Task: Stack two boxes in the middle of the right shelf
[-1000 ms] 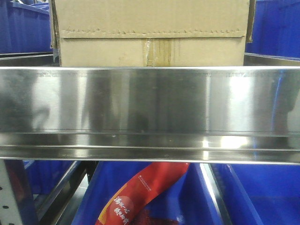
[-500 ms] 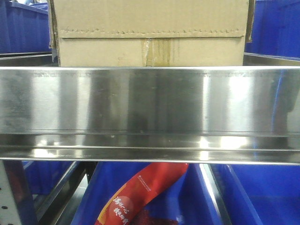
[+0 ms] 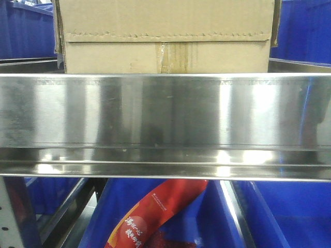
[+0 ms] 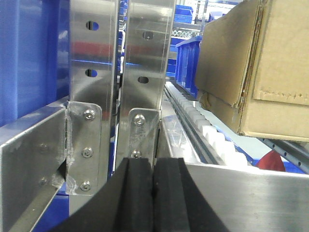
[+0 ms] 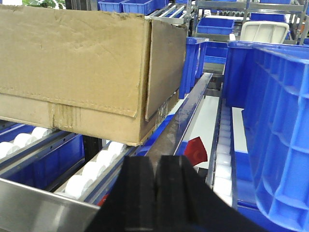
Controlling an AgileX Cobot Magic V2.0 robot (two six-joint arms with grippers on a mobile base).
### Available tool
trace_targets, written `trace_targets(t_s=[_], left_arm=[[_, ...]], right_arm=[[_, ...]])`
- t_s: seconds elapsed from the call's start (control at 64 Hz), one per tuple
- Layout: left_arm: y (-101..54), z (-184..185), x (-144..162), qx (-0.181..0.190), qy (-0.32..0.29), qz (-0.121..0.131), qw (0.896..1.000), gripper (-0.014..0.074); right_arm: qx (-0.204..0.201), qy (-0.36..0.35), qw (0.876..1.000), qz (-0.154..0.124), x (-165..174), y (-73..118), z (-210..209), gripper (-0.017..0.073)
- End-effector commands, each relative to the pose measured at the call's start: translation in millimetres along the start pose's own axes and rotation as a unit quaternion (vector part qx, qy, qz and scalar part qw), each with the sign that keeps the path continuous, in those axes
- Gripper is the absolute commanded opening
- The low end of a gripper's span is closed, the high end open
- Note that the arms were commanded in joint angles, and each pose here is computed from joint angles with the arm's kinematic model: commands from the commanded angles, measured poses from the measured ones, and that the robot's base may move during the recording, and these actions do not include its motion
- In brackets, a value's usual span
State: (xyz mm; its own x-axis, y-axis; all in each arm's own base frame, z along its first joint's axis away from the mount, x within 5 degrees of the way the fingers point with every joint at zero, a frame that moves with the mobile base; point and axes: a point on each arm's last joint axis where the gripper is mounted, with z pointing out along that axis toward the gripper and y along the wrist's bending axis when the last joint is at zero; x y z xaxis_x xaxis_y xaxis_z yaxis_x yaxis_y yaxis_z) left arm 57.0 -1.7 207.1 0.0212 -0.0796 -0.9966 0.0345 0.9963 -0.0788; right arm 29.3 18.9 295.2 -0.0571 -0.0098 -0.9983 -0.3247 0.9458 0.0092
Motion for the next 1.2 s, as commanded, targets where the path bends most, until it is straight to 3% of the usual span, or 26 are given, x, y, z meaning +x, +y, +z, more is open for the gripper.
trace_targets(t_s=[0.0, 0.312, 0.453, 0.516, 0.656, 0.734, 0.938, 1.0, 1.188], left_arm=[[-0.2, -1, -3, 0.001, -0.014, -0.001, 1.000, -0.0111], [-0.2, -1, -3, 0.001, -0.014, -0.001, 1.000, -0.0111], [-0.2, -1, -3, 0.001, -0.014, -0.001, 1.000, -0.0111], [-0.2, -1, -3, 0.001, -0.014, -0.001, 1.000, -0.0111], [-0.2, -1, -3, 0.001, -0.014, -0.001, 1.000, -0.0111], [-0.2, -1, -3, 0.001, -0.014, -0.001, 1.000, -0.0111], [-0.2, -1, -3, 0.001, -0.014, -0.001, 1.000, -0.0111], [-0.2, -1, -3, 0.001, -0.014, -0.001, 1.000, -0.0111], [-0.2, -1, -3, 0.001, -0.014, -0.001, 1.000, -0.0111]], right_arm=[[0.006, -0.012, 1.000, -0.003, -1, -0.9, 0, -0.0162], [0.012, -0.012, 1.000, -0.007, -1, -1.8, 0, -0.0162], [0.075, -0.027, 0.997, 0.011, 0, -11.0, 1, -0.0162], [0.106, -0.034, 0.994, 0.004, 2, -15.0, 3, -0.0162], [0.157, -0.042, 0.987, -0.003, 23, -22.5, 12, -0.0162], [0.177, -0.045, 0.983, 0.007, 41, -25.9, 16, -0.0162], [0.195, -0.064, 0.978, 0.029, 82, -30.7, 23, -0.0162], [0.197, -0.078, 0.977, 0.025, 81, -31.1, 22, -0.0162], [0.195, -0.033, 0.980, 0.001, 88, -30.5, 24, -0.0162]])
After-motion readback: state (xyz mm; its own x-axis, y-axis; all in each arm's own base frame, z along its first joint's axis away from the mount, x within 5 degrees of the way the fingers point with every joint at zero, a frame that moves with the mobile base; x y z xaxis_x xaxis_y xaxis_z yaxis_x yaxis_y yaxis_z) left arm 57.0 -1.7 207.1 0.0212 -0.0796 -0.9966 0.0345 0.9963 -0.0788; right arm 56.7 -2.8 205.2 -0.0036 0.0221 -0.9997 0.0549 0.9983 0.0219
